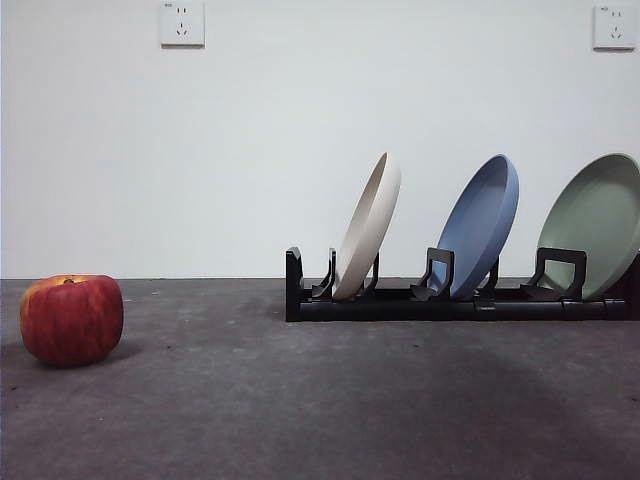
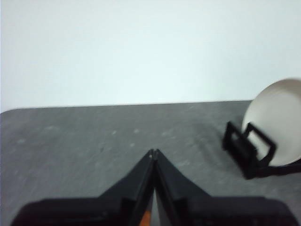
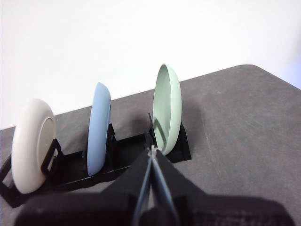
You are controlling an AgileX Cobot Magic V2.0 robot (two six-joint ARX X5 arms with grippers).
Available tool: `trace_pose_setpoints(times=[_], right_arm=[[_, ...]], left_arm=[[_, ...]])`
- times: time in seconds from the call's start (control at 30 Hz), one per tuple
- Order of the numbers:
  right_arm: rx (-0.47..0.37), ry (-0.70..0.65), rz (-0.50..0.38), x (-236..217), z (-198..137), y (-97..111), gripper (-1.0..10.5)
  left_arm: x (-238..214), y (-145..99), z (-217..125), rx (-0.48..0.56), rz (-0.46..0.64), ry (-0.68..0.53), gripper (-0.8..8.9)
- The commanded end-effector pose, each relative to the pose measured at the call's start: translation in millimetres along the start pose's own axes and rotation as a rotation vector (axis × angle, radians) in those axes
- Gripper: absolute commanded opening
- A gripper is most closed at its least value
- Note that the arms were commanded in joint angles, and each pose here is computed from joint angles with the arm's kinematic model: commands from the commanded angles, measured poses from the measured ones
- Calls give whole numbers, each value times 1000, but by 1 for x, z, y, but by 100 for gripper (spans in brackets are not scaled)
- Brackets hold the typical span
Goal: Take the yellow plate from the plate rack,put the plate on the table,take the apple from the table,put the apple in the plate
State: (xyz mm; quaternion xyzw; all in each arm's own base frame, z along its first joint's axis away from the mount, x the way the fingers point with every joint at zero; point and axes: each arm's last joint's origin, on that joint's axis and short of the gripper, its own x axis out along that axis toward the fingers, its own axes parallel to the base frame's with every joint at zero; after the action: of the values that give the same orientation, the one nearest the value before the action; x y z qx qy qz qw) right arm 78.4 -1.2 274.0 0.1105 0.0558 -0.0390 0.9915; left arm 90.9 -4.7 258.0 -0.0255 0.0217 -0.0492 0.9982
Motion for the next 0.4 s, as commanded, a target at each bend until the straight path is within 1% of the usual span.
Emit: trace_pose_setpoints(times=[0.03, 0.2, 0.3, 0.4], right_arm=[[10, 21, -4, -4, 24, 5, -8], [-1, 99, 2, -1, 57, 14, -8], [-1, 154, 24, 4, 71, 18, -2], [5, 227, 70, 10, 79, 23, -2]], left_arm=[[3, -2, 18, -10, -48, 19, -5], [11, -6, 51, -29, -148, 139, -5], [17, -8, 70, -49, -194, 231, -4], [25, -10, 89, -69, -235, 311, -4]])
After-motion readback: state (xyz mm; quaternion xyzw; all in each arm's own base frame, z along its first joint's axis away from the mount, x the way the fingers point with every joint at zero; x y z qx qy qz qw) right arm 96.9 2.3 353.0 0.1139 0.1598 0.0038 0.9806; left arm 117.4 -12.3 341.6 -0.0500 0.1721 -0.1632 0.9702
